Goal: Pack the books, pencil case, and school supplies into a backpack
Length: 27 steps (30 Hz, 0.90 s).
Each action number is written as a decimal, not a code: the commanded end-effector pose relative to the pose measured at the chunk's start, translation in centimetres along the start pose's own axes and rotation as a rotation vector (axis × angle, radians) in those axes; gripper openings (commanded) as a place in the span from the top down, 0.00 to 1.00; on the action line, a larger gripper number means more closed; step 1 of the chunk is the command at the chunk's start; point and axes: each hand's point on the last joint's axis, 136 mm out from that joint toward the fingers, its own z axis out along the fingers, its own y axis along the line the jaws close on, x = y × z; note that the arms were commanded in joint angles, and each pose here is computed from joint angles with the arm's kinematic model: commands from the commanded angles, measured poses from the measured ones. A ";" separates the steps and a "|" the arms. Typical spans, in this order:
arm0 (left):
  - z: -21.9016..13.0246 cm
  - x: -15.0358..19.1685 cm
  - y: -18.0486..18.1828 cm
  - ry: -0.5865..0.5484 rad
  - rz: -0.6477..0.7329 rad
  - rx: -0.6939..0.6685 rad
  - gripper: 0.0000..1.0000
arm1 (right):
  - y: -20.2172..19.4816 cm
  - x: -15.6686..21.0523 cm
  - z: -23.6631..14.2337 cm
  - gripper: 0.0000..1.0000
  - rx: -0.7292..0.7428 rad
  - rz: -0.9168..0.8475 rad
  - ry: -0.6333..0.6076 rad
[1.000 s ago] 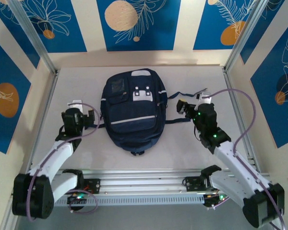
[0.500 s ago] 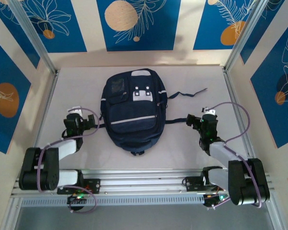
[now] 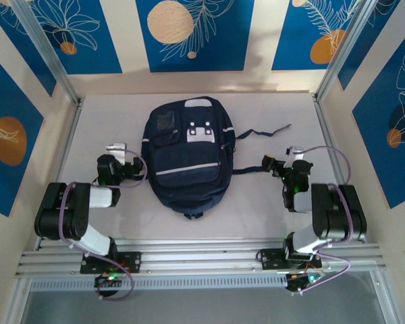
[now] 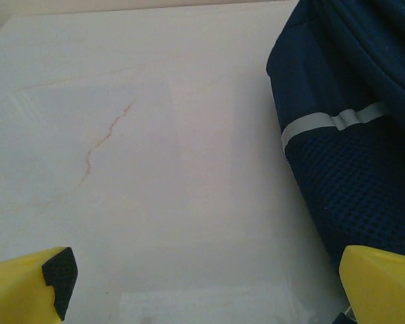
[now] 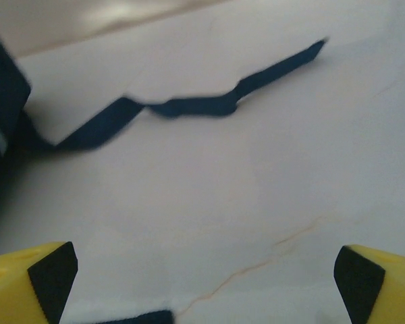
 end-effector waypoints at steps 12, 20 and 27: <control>0.3 -0.7 -1.2 -0.007 0.055 0.021 0.00 | 2.0 -3.5 2.2 0.01 -0.011 -0.115 -0.029; 0.3 -0.8 -1.1 -0.008 0.053 0.023 0.00 | 2.3 -3.3 2.0 0.01 -0.008 -0.134 -0.032; 0.3 -0.8 -1.1 -0.009 0.053 0.021 0.00 | 2.8 -3.3 2.1 0.01 -0.078 -0.118 -0.009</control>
